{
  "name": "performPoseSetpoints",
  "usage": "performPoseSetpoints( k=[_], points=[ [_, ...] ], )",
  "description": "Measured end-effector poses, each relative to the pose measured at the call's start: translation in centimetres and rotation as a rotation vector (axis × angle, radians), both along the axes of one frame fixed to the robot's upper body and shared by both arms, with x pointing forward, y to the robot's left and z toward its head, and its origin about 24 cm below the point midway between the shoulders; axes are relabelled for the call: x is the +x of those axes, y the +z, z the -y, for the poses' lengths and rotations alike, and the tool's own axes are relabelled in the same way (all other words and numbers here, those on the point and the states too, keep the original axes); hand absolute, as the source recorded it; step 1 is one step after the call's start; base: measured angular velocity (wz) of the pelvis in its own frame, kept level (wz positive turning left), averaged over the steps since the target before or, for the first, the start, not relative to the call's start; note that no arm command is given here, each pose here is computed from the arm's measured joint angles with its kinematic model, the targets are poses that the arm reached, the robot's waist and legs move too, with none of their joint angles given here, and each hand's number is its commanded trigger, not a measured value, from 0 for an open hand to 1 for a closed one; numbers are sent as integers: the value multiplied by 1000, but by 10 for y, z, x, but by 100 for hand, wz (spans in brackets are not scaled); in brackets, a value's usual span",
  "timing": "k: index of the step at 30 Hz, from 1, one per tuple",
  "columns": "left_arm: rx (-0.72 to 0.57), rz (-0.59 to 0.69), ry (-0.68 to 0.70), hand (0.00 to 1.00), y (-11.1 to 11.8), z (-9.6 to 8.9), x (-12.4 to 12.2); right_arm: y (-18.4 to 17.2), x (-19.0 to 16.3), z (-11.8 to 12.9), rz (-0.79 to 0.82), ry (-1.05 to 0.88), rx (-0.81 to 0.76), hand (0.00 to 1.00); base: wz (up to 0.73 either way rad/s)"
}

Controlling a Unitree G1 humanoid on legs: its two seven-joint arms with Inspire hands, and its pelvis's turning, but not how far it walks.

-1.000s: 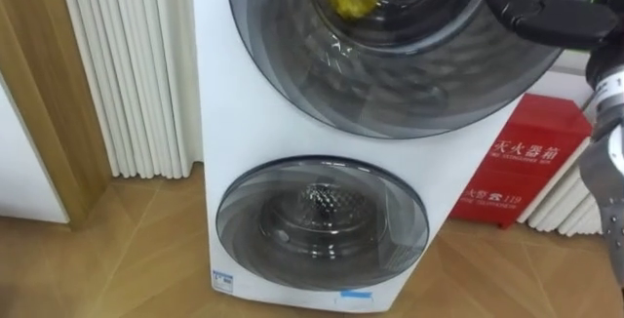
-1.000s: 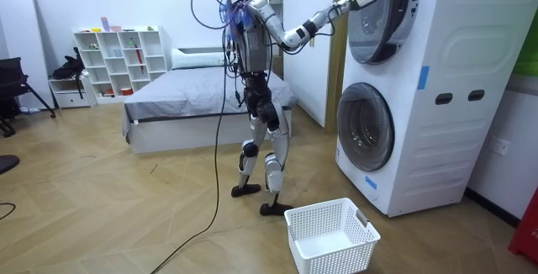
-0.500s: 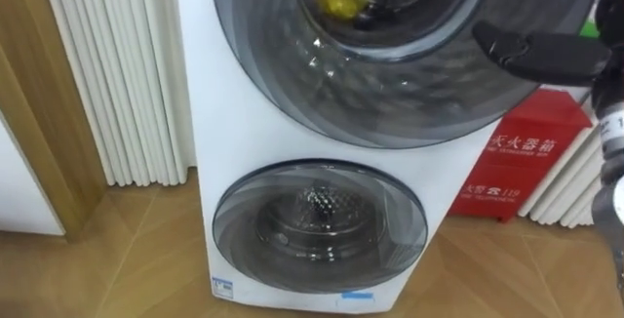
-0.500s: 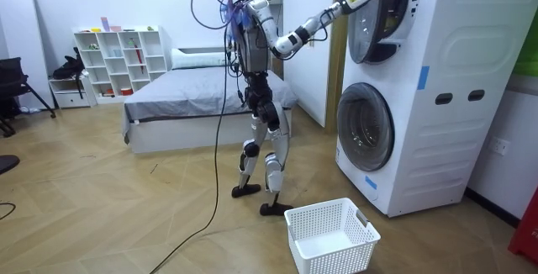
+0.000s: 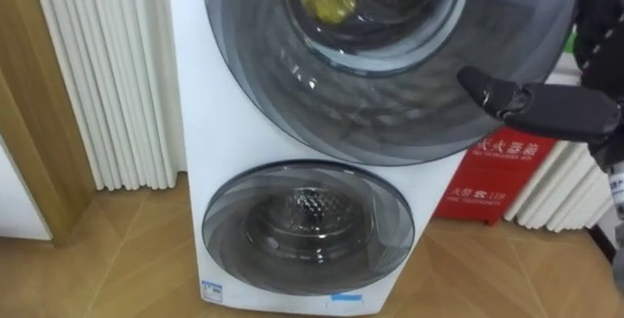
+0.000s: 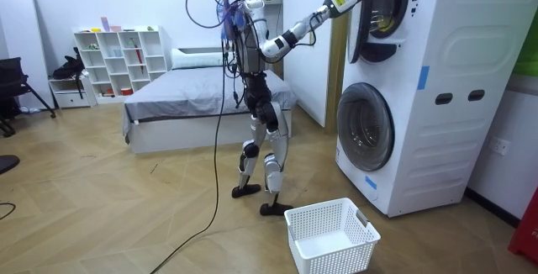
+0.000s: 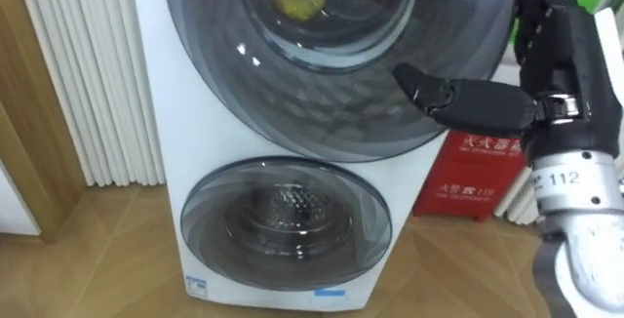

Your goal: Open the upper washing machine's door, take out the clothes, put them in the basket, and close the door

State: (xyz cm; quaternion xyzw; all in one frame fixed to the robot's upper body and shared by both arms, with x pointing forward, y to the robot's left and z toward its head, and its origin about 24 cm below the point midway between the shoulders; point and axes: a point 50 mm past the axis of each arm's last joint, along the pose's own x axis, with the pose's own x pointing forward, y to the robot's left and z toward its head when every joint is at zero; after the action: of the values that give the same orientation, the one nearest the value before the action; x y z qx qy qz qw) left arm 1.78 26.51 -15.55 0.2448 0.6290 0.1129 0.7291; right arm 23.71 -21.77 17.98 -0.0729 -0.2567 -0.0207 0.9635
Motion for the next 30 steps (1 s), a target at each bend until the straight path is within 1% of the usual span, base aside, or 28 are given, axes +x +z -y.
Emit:
performPoseSetpoints(
  k=[5, 7, 13, 20, 30],
  points=[
    [-7, 1, -31, 0, -1, 2, 1, -1, -1, -7, 20, 73, 12, 0, -15],
    [-12, -15, -39, 0, -2, 3, -1, -2, -1, -12, 33, 108, 53, 0, -9],
    [-18, 0, -52, 0, -3, 3, 1, -1, -2, -15, 47, 167, 151, 0, 0],
    [-47, 5, -59, 0, -4, 5, 4, 3, -4, -19, 66, 187, 145, 0, -7],
    [-58, 8, -66, 0, -3, 4, 4, 1, -4, -33, 62, 264, 199, 0, -1]
  ],
)
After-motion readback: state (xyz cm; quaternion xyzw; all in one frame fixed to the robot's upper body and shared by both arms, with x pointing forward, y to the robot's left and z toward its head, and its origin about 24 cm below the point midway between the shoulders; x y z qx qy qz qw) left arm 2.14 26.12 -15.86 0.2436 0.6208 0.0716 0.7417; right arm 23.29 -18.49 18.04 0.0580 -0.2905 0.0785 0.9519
